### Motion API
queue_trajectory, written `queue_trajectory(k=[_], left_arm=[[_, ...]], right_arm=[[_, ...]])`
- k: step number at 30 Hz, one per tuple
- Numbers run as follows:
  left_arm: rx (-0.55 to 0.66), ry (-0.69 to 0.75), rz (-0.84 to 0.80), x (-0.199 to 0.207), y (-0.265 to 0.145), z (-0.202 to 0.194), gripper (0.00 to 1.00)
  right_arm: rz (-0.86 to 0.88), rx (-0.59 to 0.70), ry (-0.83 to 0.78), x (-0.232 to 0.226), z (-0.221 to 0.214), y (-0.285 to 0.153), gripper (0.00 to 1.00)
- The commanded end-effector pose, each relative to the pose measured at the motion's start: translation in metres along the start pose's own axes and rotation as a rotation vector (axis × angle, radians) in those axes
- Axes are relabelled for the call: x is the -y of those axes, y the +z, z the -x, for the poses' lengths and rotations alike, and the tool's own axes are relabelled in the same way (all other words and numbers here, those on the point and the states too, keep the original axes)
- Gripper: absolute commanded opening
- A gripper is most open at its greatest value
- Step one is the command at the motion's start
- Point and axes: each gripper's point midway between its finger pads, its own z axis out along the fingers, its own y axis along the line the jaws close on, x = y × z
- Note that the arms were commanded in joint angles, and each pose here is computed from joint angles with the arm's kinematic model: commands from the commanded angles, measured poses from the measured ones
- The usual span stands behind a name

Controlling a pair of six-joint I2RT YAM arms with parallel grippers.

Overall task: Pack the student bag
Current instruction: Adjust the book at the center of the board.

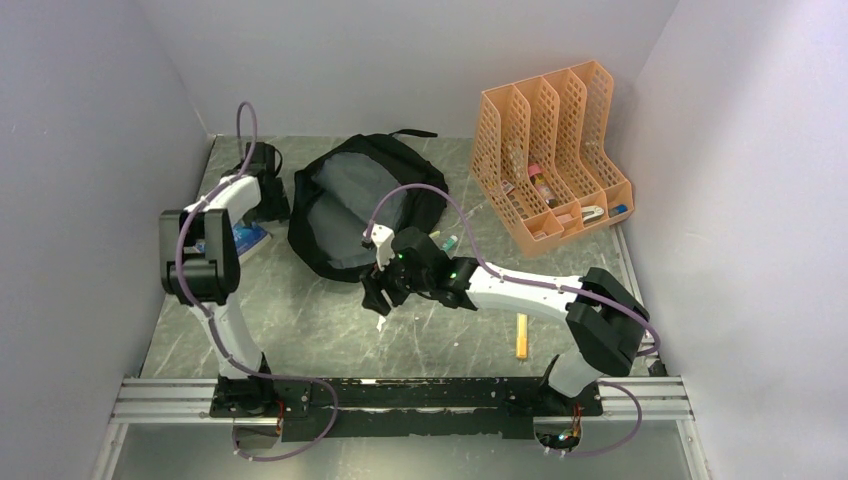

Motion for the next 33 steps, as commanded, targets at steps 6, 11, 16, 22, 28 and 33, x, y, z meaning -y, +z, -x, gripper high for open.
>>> queue_trajectory(k=[6, 11, 16, 22, 28, 33], left_arm=[[0.163, -0.155, -0.029, -0.024, -0.074, 0.005, 0.75], [0.26, -0.339, 0.005, -0.05, -0.092, 0.036, 0.81], [0.254, -0.534, 0.118, -0.09, -0.085, 0.021, 0.87], [0.292, -0.653, 0.153, -0.115, -0.094, 0.013, 0.88], [0.296, -0.777, 0.135, -0.117, -0.096, -0.016, 0.84], [0.259, -0.854, 0.182, -0.12, -0.083, -0.045, 0.82]], right_arm=[[0.024, 0.028, -0.015, -0.002, 0.004, 0.002, 0.64], [0.03, 0.032, -0.012, -0.003, 0.005, 0.001, 0.64], [0.026, 0.035, -0.019, -0.002, 0.006, -0.002, 0.65], [0.042, 0.034, -0.016, -0.005, 0.005, -0.002, 0.65], [0.063, 0.026, -0.003, -0.009, 0.003, 0.0, 0.65], [0.077, 0.025, 0.005, -0.012, 0.001, -0.001, 0.65]])
